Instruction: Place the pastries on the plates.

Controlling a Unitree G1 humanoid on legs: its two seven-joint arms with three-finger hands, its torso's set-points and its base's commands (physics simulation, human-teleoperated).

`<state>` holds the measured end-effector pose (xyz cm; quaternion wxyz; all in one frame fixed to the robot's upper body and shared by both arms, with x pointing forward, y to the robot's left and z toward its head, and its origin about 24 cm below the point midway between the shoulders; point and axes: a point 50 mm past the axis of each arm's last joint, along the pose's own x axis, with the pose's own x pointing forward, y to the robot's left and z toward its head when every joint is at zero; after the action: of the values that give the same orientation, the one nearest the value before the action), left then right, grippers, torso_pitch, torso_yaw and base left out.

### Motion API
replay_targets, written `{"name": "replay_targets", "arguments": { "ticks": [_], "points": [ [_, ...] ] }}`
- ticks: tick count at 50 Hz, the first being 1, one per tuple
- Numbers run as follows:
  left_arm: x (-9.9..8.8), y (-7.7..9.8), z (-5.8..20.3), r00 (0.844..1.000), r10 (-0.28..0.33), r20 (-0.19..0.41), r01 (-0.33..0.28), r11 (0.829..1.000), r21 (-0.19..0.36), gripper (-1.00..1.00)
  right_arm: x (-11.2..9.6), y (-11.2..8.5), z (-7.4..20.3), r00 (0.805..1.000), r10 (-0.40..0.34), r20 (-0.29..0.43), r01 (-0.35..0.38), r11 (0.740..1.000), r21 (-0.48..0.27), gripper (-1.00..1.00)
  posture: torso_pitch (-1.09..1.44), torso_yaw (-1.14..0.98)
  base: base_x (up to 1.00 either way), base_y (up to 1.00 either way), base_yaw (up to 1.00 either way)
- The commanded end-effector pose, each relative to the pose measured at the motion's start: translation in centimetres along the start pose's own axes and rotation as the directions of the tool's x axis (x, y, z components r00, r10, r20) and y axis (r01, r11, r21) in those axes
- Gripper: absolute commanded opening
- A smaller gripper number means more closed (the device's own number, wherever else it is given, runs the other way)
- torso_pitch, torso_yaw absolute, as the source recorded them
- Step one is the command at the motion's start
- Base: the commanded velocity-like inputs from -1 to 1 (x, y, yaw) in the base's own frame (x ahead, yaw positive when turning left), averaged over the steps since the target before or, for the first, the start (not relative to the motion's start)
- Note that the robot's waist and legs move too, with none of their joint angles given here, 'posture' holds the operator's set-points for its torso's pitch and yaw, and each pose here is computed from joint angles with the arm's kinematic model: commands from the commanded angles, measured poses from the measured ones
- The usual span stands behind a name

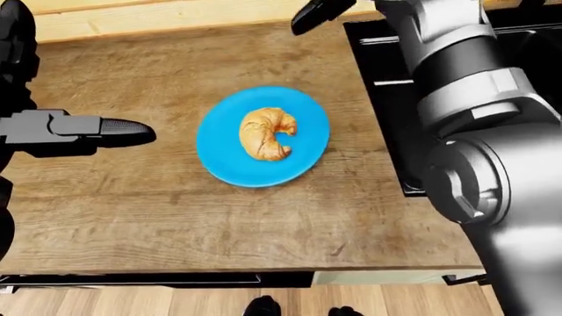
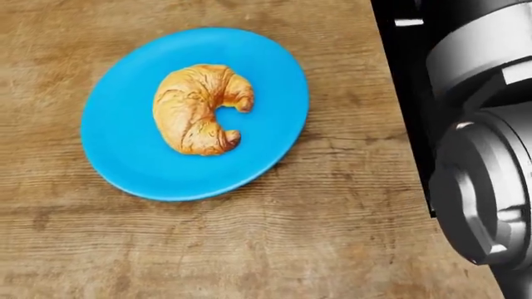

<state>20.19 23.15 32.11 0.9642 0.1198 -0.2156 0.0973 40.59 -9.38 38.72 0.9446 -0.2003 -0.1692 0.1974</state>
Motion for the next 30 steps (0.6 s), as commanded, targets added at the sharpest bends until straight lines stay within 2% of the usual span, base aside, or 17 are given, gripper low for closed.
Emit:
{"name": "replay_targets", "arguments": {
  "ticks": [1,10,19,30],
  "points": [
    [-0.1,0.6,1.1,0.997,0.039,0.066,-0.039,0.999,0.004,1.00,-0.5,-1.2,3.0,0.995,-0.057,0.080,0.057,0.998,-0.005,1.00,0.25,0.25,0.00,0.00,0.00],
    [0.0,0.9,1.3,0.996,0.048,0.071,-0.048,0.999,0.005,1.00,-3.2,-3.9,6.0,0.980,-0.155,0.127,0.155,0.988,0.009,1.00,0.25,0.25,0.00,0.00,0.00],
    [-0.3,1.1,1.3,0.996,0.057,0.070,-0.055,0.998,-0.018,1.00,-7.3,-3.9,7.7,0.964,-0.210,0.161,0.209,0.978,0.021,1.00,0.24,0.25,0.00,0.00,0.00],
    [-0.4,1.4,1.3,0.996,0.058,0.073,-0.057,0.998,-0.023,1.00,-10.6,-4.2,8.1,0.953,-0.263,0.153,0.265,0.964,0.007,1.00,0.15,0.25,0.00,0.00,0.00]
  ]
}}
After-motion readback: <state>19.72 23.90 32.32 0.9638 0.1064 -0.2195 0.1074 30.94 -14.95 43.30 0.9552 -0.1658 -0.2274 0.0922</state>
